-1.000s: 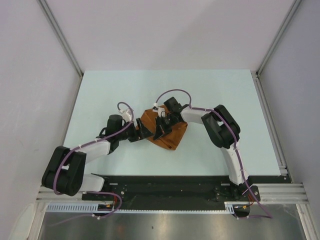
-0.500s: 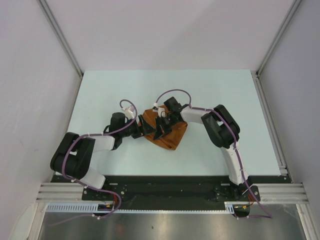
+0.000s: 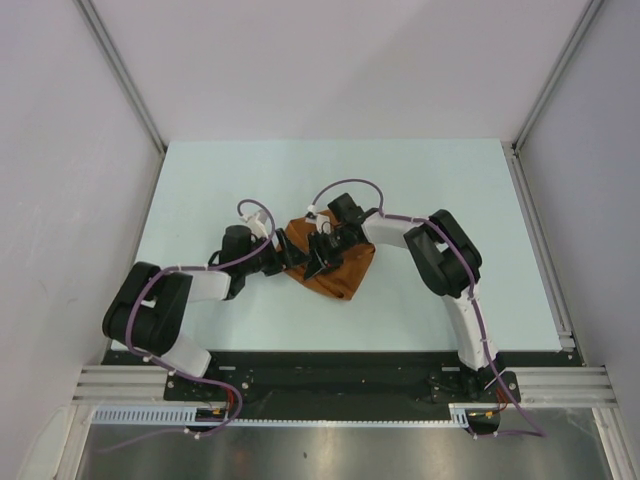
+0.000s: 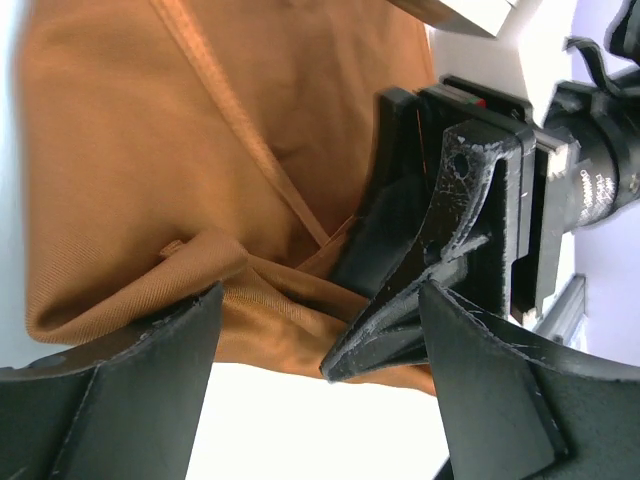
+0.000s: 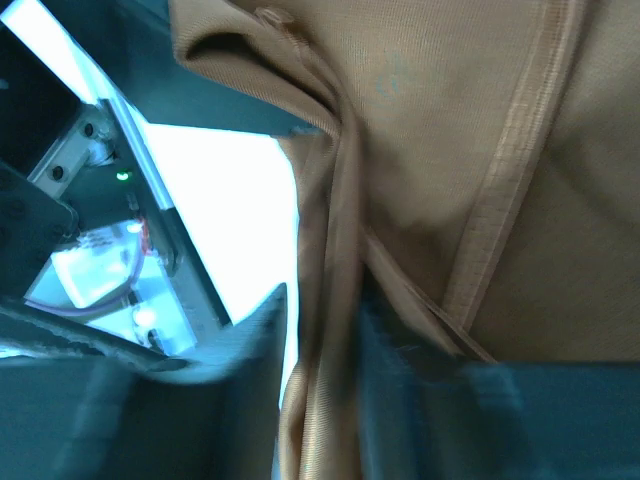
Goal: Fold the napkin, place the utensils inside, and roll it up
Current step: Roll the napkin with the utensil
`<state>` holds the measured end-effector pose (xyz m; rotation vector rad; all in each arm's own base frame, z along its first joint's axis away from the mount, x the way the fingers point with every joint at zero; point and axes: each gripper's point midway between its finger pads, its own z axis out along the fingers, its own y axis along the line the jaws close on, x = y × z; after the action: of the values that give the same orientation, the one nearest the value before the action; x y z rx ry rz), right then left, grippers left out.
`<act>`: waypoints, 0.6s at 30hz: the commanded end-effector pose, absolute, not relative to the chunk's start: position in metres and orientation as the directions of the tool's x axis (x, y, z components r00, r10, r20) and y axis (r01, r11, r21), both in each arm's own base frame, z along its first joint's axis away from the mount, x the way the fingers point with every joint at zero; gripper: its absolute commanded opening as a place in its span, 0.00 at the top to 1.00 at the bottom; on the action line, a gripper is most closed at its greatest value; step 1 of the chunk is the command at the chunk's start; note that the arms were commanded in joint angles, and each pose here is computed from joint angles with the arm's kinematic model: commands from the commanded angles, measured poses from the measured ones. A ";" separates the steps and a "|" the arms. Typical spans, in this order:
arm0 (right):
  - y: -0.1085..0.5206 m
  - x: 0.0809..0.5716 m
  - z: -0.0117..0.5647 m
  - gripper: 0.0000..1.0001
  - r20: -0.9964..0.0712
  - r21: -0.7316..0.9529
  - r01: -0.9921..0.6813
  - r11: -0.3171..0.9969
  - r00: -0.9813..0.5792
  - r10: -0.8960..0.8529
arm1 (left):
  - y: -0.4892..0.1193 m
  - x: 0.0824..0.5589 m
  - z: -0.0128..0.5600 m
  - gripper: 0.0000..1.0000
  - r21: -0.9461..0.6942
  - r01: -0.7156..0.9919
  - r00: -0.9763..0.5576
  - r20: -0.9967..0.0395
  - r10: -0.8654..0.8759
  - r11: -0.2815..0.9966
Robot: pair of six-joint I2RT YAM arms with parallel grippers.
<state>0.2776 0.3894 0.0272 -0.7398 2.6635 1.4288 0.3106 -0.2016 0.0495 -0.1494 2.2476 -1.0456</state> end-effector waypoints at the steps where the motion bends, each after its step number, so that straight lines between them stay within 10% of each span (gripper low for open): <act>1: 0.376 0.277 0.030 0.55 -0.251 0.740 -0.427 0.520 -0.892 -0.375 | -0.192 0.322 0.041 0.16 -0.683 0.126 -0.760 -0.532 -0.372 0.720; 18: 0.360 0.275 0.055 0.27 -0.344 0.696 -0.486 0.529 -0.872 -0.349 | -0.192 0.325 0.032 0.16 -0.708 0.089 -0.774 -0.492 -0.398 0.701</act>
<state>0.2872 0.3597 0.0426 -0.6016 2.6645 1.2372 0.3121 -0.2240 0.0719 -0.0589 2.1783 -1.2098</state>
